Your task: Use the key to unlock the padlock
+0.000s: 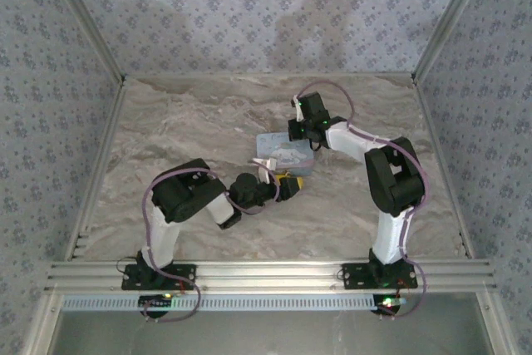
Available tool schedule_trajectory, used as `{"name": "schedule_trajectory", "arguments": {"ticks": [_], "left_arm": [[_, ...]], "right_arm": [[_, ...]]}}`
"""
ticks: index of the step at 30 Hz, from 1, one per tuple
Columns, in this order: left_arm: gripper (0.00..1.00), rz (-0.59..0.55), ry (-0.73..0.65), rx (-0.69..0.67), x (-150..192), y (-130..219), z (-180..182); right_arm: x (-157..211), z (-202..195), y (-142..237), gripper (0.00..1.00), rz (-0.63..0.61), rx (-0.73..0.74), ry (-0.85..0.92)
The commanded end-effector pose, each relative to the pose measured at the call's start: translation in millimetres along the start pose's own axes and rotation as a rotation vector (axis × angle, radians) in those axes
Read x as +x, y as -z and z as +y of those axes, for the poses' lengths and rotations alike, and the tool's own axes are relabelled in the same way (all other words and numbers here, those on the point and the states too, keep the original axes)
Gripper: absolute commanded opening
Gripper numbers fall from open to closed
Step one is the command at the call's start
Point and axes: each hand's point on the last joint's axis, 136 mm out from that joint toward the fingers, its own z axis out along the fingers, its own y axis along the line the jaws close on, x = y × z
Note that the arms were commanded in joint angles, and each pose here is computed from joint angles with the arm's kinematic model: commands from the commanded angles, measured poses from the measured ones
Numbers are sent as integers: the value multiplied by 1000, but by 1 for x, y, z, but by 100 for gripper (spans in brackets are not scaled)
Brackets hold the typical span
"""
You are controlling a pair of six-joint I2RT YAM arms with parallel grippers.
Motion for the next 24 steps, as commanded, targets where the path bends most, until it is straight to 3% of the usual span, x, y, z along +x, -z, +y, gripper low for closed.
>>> {"name": "schedule_trajectory", "arguments": {"ticks": [1,6,10,18,21,24], "left_arm": [[75,96,39,-101,30,-4,28],[77,124,45,-105,38,-8,25],[69,147,66,-100,44,-9,25],[59,85,96,-93,37,-3,27],[47,97,108,-71,38,-9,24],[45,108,109,-74,40,-13,24]], "right_arm": [[-3,4,9,0,-10,-9,0],[-3,5,8,0,-10,-11,-1],[-2,5,8,0,-9,-11,-1],[-1,4,9,0,-12,-13,-4],[1,3,8,0,-8,-12,-5],[1,3,9,0,-11,-13,-10]]}}
